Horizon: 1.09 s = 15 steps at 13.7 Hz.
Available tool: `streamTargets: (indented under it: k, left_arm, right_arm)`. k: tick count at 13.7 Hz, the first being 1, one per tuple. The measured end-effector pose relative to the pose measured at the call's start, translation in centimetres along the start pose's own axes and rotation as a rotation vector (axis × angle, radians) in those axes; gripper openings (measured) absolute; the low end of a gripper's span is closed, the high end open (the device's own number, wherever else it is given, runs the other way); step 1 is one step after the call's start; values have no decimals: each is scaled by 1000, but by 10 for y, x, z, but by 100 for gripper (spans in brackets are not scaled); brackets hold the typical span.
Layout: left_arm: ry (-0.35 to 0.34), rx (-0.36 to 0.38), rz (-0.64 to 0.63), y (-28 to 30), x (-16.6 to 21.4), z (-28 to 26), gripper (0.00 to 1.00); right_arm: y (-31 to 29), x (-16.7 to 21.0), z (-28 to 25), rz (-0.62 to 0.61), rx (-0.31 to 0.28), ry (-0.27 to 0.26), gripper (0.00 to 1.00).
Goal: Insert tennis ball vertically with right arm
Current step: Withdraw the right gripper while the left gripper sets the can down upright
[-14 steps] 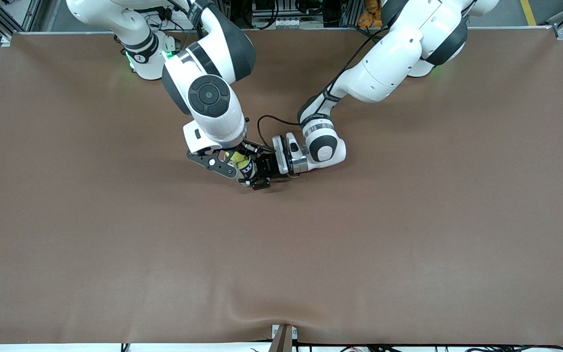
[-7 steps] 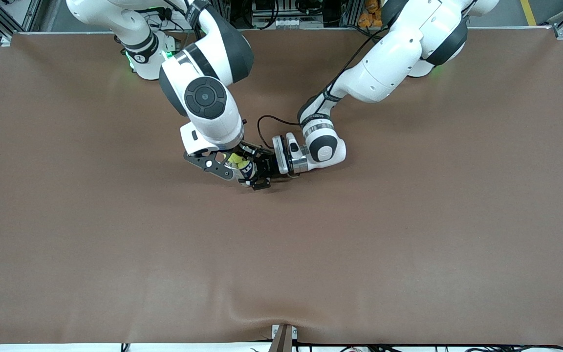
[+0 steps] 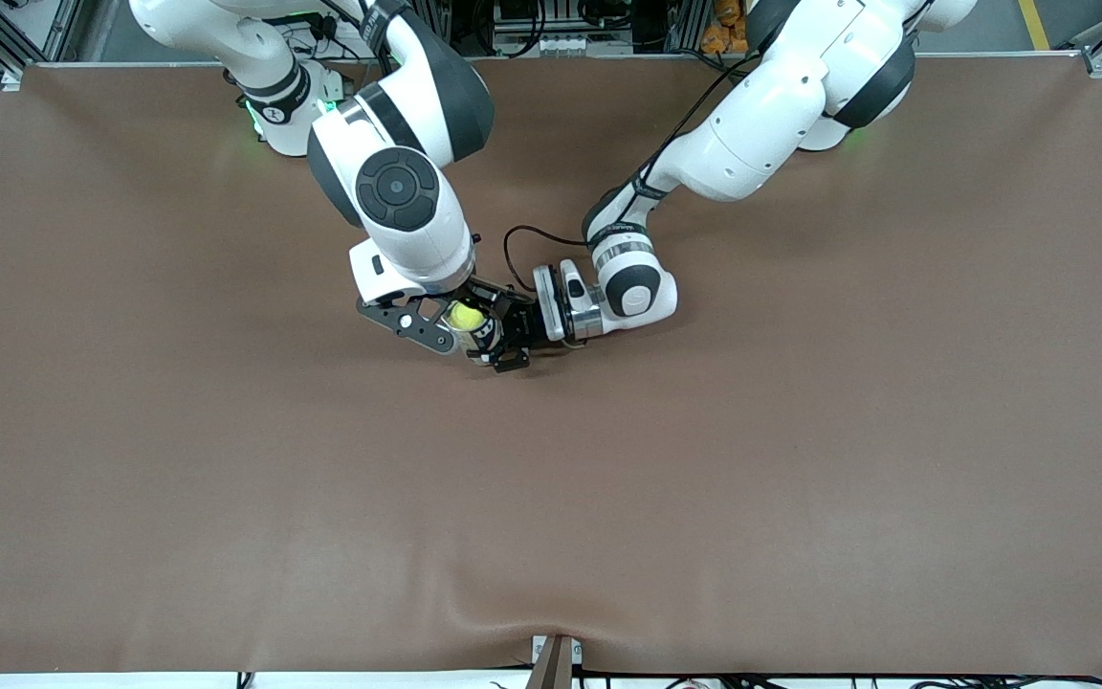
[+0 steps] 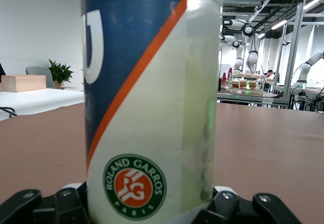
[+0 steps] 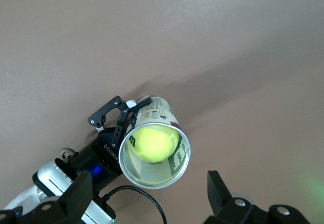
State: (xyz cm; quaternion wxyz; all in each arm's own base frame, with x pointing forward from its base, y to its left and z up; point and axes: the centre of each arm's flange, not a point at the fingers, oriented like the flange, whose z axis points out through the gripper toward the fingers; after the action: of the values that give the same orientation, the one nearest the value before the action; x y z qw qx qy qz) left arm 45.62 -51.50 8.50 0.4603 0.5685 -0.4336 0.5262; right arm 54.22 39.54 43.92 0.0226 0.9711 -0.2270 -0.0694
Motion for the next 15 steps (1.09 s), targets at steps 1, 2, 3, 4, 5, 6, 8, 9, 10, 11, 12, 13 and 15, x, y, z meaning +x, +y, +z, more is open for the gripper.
streamTargets:
  k: [1, 2, 3, 4, 5, 6, 8, 9, 10, 11, 12, 13, 15]
  left_arm:
    - [0, 0, 0, 0, 0, 0, 66]
    - [0, 0, 0, 0, 0, 0, 66]
    - [0, 0, 0, 0, 0, 0, 68]
    - [1, 0, 0, 0, 0, 0, 69]
    - [1, 0, -1, 0, 0, 0, 69]
    - [1, -1, -1, 0, -1, 0, 74]
    - [-13, 0, -8, 2, -8, -2, 94]
    - [-19, 1, -15, 3, -13, -4, 100]
    - [-23, 2, -21, 3, -17, -5, 100]
    - [-25, 3, -25, 3, -19, -6, 100]
    - [-26, 4, -29, 3, -20, -7, 100]
    - [-27, 5, -34, 2, -20, -8, 100]
    - [-31, 6, -43, 3, -22, -10, 100]
  right_arm:
    - [5, 7, -8, 10, 0, -1, 100]
    - [14, 16, -20, 16, -3, -6, 100]
    - [26, 28, -34, 2, -12, -17, 100]
    - [42, 39, -51, -30, -21, -29, 100]
    - [60, 51, -70, -71, -24, -37, 100]
    - [81, 62, -91, -114, -19, -38, 100]
    - [129, 79, -133, -203, 5, -35, 100]
    - [151, 83, -149, -238, 10, -40, 100]
    - [170, 87, -162, -260, 18, -41, 100]
    - [186, 90, -173, -271, 27, -35, 100]
    - [200, 93, -183, -276, 35, -23, 100]
    - [212, 94, -193, -291, 38, -6, 100]
    - [237, 94, -209, -361, 37, 23, 100]
